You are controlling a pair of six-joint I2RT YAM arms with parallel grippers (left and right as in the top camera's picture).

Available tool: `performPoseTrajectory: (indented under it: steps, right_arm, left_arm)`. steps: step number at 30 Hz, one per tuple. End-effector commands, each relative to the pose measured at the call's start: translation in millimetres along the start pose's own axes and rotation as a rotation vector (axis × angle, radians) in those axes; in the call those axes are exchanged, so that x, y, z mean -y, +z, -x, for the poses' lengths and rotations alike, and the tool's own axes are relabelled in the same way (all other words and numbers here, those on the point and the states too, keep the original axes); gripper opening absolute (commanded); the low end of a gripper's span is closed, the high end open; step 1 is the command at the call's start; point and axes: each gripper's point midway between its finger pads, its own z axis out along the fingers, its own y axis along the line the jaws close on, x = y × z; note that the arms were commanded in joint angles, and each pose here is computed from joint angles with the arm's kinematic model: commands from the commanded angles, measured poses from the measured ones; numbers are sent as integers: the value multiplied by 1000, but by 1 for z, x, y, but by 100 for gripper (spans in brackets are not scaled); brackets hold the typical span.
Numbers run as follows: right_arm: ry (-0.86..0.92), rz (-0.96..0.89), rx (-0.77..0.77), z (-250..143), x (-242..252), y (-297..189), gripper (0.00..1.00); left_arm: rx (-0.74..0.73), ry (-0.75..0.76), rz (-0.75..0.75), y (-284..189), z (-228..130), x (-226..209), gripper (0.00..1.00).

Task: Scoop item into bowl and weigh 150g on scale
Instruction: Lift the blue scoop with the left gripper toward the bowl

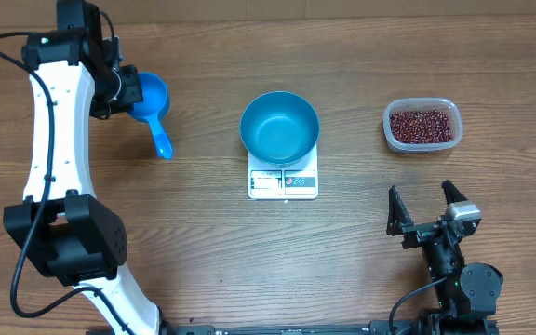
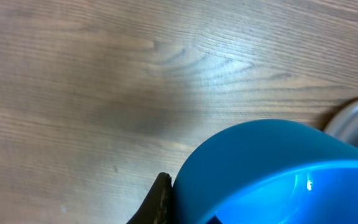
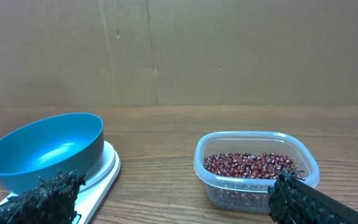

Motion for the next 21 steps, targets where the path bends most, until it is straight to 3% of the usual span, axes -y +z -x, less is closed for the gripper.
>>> performPoseTrajectory:
  steps: [1,9,16,21]
  right_arm:
    - [-9,-7,2,-2,1,0,100]
    - [-9,-7,2,-2,1,0,100]
    - [-9,-7,2,-2,1,0,100]
    - [-9,-6,2,-2,1,0,100]
  left_arm:
    - [9,-123,-27,-19,2,8,4]
    - [-86,-156,-163,-26,-17,32,4]
    - [-92,-167,-175,-26,-18,34,4]
    - [-124,-169,-318,-33,-21,59,4]
